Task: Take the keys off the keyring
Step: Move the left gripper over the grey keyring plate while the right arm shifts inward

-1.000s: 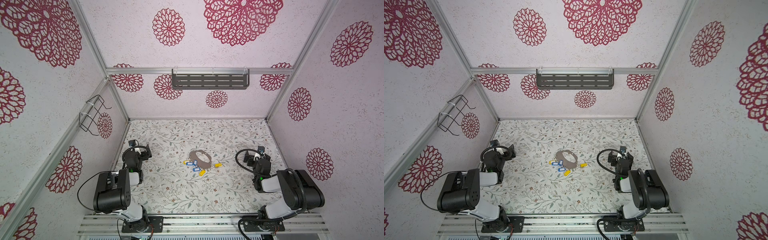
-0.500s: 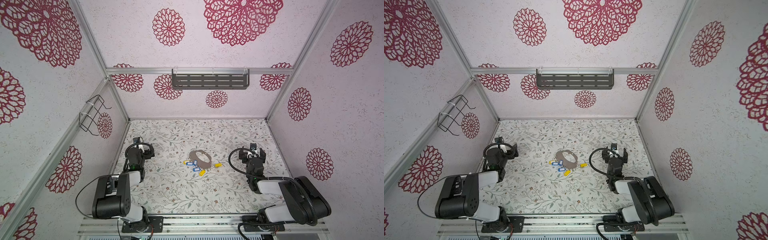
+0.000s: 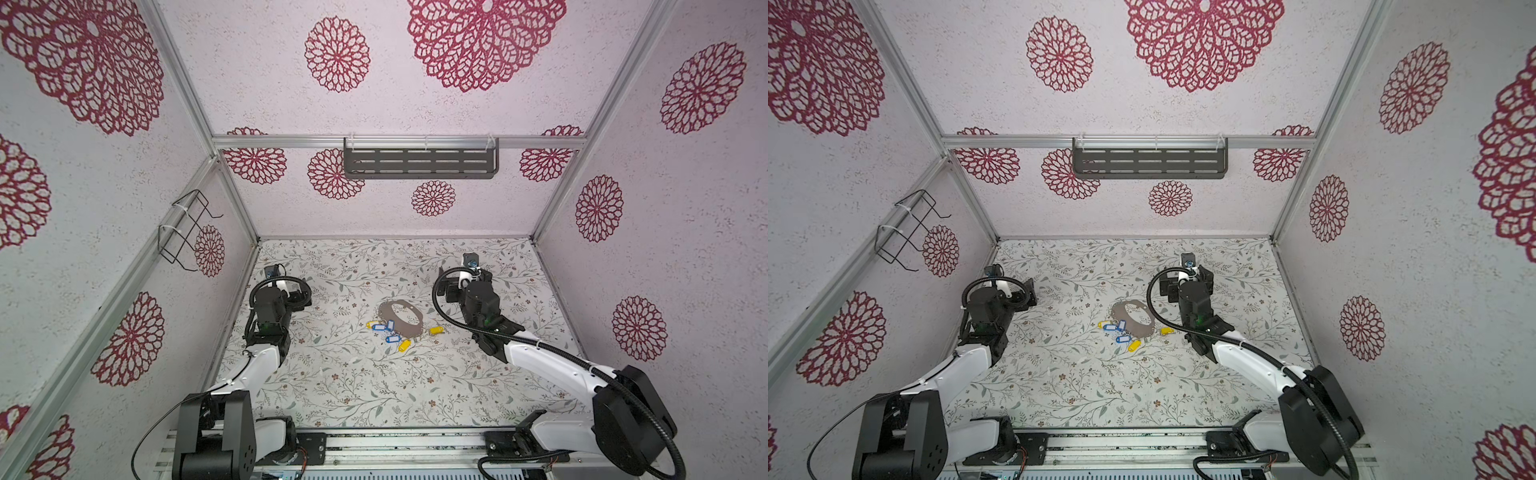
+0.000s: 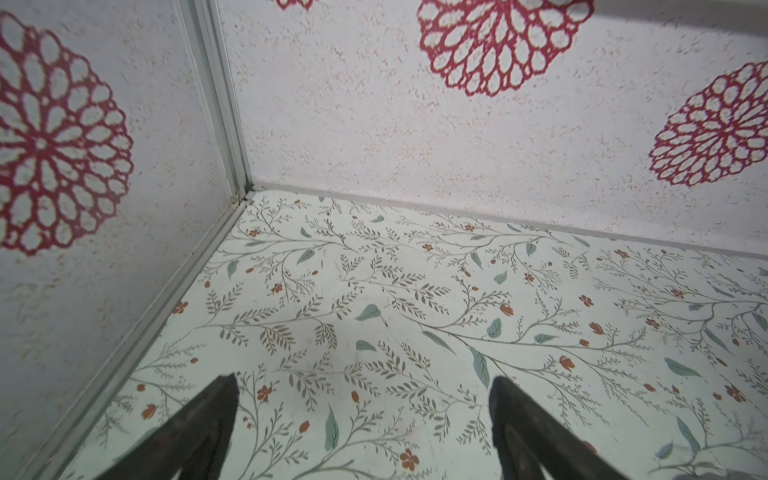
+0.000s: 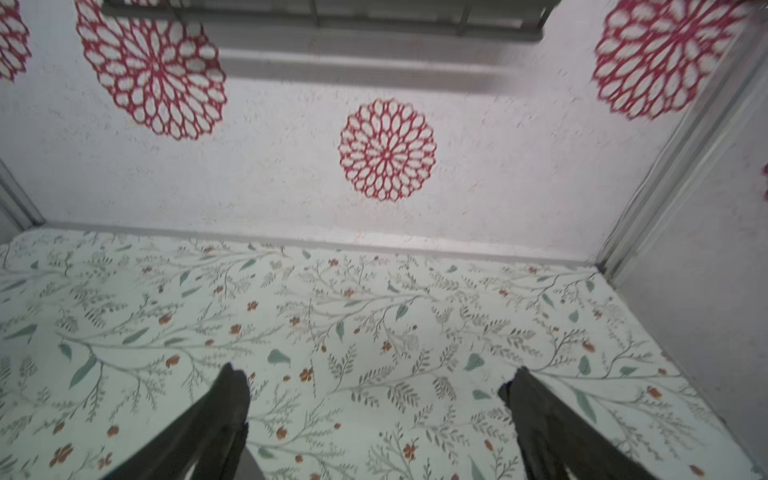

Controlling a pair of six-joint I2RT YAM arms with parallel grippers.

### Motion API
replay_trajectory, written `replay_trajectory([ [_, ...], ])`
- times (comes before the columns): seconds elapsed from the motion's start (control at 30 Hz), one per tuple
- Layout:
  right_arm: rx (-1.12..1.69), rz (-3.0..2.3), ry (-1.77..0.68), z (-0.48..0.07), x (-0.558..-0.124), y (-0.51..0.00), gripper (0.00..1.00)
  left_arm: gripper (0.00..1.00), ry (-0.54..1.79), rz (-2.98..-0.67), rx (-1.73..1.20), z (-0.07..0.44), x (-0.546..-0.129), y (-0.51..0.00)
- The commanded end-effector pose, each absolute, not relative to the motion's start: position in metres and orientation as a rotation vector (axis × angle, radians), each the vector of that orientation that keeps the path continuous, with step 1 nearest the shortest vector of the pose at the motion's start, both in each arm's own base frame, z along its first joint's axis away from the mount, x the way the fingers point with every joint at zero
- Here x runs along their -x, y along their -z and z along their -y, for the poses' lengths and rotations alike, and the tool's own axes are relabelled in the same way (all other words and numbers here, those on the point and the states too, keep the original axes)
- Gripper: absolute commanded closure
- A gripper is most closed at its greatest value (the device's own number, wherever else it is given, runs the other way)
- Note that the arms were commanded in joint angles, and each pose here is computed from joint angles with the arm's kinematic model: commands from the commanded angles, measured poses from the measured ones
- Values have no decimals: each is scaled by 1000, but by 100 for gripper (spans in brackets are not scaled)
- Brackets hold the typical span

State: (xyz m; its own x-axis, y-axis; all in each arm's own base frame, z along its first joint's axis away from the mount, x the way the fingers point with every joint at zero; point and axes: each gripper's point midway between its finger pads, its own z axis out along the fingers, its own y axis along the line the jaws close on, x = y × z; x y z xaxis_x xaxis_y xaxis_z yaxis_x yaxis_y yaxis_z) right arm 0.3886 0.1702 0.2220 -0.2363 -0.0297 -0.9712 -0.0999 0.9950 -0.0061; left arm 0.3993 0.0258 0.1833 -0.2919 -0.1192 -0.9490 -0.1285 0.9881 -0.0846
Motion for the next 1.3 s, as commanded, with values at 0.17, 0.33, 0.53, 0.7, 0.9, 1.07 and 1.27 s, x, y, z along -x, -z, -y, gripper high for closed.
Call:
replay_trajectory([
  [0.17,72,-2164,-123,-168,-359,-87,1,3,177,-2059,109,41,-403,-203],
  [0.33,51,-2126,-140,-169,-363,-104,1,3,304,-1993,-10,81,-389,-243],
  [0.53,5,-2120,-52,-153,-361,-103,1,3,437,-1905,-158,107,-380,-259],
  [0.7,-23,-2078,-98,-153,-359,-113,1,3,376,-2014,121,81,-401,-245],
  [0.9,-88,-2036,-122,-145,-354,-118,1,3,604,-2073,232,81,-429,-249],
  [1.07,-106,-1957,-129,-134,-346,-125,2,3,405,-2116,260,73,-448,-245],
  [1.27,-177,-1907,-64,-114,-339,-135,2,3,168,-2122,34,117,-448,-243],
])
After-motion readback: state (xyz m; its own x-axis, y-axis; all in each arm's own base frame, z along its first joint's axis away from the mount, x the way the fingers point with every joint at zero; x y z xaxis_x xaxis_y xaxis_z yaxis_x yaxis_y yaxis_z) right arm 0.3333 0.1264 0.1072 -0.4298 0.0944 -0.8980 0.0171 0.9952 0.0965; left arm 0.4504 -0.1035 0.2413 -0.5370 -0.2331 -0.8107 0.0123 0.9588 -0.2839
